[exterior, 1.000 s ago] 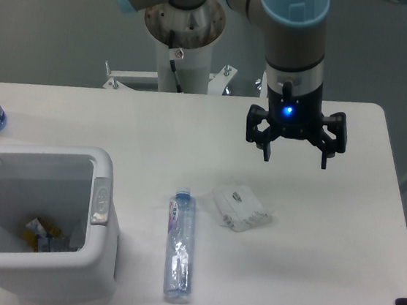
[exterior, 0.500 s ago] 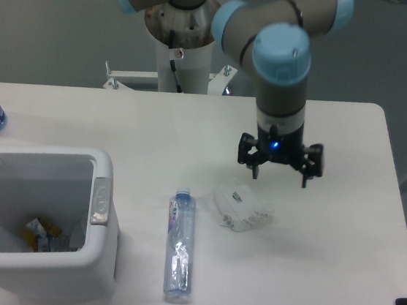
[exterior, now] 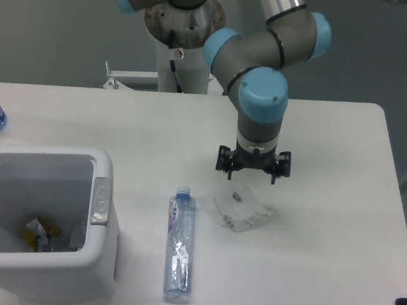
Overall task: Place the trash in the trash can
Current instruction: 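Lower the gripper onto the wrapper and close to grasp it, then lift the wrapper and carry it over the white trash bin, then open the gripper to drop the wrapper into the bin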
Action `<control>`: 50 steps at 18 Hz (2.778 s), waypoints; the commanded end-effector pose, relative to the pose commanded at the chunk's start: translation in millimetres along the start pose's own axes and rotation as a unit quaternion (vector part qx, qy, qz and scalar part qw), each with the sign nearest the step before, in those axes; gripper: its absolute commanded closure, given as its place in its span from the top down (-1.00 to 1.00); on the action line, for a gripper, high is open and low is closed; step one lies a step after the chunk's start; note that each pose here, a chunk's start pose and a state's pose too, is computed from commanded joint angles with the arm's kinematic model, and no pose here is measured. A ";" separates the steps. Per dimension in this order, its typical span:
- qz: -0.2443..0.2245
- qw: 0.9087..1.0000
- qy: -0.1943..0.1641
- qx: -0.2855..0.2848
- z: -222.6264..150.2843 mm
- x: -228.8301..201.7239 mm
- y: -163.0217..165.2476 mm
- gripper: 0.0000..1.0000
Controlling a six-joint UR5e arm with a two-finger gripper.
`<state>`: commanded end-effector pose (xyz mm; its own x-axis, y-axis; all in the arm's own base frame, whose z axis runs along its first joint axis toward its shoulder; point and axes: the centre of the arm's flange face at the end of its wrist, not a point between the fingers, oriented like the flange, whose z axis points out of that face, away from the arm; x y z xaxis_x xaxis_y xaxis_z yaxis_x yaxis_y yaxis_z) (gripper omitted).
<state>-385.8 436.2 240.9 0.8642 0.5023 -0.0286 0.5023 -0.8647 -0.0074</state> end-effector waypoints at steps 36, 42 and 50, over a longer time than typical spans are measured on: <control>-0.061 0.916 0.186 0.352 -349.6 69.9 -48.4 -1.00; 0.022 0.918 0.220 0.329 -347.6 188.0 -37.4 -1.00; 0.070 0.923 0.231 0.301 -322.3 245.3 -26.8 0.72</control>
<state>-178.1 585.0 556.3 0.9088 0.2158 0.3570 0.3990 -0.6994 -0.5930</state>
